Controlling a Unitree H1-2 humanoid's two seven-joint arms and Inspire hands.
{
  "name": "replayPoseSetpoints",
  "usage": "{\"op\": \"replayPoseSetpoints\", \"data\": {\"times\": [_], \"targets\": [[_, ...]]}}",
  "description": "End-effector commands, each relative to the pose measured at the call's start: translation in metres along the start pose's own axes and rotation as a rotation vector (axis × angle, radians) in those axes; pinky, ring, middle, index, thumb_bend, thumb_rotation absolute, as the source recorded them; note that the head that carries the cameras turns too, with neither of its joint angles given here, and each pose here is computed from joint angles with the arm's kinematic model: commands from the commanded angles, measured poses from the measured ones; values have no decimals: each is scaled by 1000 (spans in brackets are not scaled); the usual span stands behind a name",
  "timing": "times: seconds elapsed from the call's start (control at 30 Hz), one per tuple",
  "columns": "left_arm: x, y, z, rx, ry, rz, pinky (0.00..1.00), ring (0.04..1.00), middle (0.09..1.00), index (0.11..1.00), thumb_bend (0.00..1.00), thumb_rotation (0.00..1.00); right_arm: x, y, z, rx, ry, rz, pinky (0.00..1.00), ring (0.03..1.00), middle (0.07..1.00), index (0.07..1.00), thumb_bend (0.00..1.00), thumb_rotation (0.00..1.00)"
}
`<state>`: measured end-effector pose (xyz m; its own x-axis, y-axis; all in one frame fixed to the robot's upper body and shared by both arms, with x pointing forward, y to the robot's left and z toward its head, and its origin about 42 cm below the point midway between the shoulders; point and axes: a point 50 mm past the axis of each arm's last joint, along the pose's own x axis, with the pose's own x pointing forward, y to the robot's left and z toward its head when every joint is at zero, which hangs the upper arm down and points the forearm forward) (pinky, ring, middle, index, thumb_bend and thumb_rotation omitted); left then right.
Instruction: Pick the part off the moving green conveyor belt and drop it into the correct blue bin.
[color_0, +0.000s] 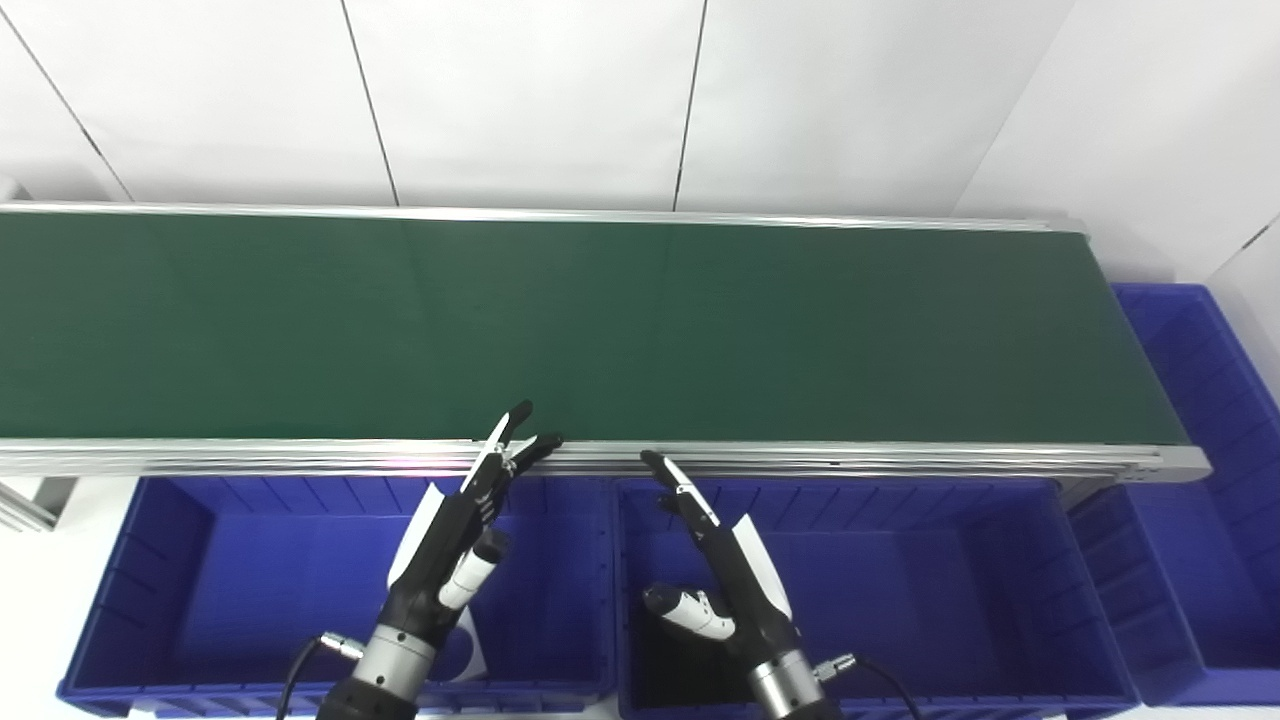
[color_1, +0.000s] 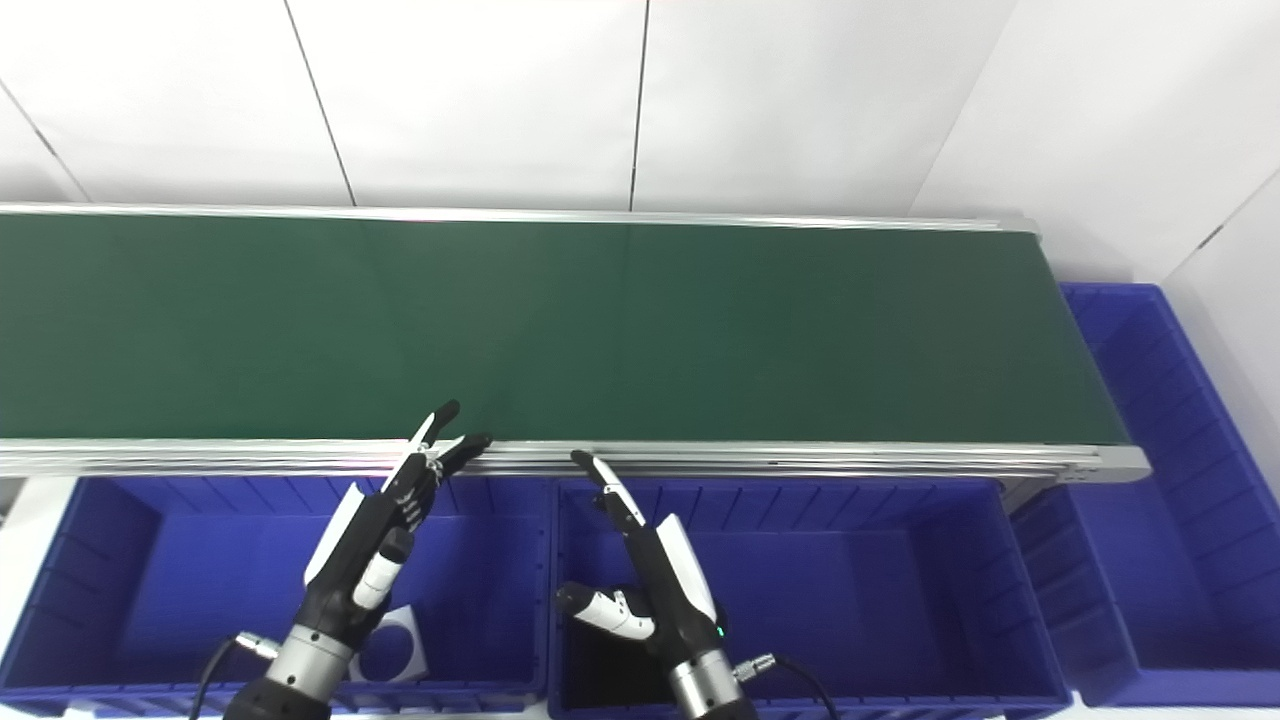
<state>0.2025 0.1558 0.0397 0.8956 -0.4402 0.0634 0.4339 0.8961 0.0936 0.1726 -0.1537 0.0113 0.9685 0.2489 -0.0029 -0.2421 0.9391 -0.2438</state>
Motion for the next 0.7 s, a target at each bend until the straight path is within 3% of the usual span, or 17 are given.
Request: {"op": "replayPoseSetpoints", "data": {"times": [0.0, 0.37, 0.67], "targets": [[3, 1, 13, 5, -76, -5, 958, 908, 883, 999, 779, 1000, 8, 0, 9, 37, -76, -22, 892, 942, 967, 951, 1000, 901], [-14, -14, 14, -3, -43, -29, 969, 930, 908, 991, 729, 1000, 5, 3, 4, 93, -40, -46, 898, 939, 975, 951, 1000, 944], [-23, -21, 10, -8, 12, -46, 1000, 997, 983, 980, 636, 1000, 1, 2, -2, 94, -16, -45, 890, 933, 967, 942, 1000, 944]]}}
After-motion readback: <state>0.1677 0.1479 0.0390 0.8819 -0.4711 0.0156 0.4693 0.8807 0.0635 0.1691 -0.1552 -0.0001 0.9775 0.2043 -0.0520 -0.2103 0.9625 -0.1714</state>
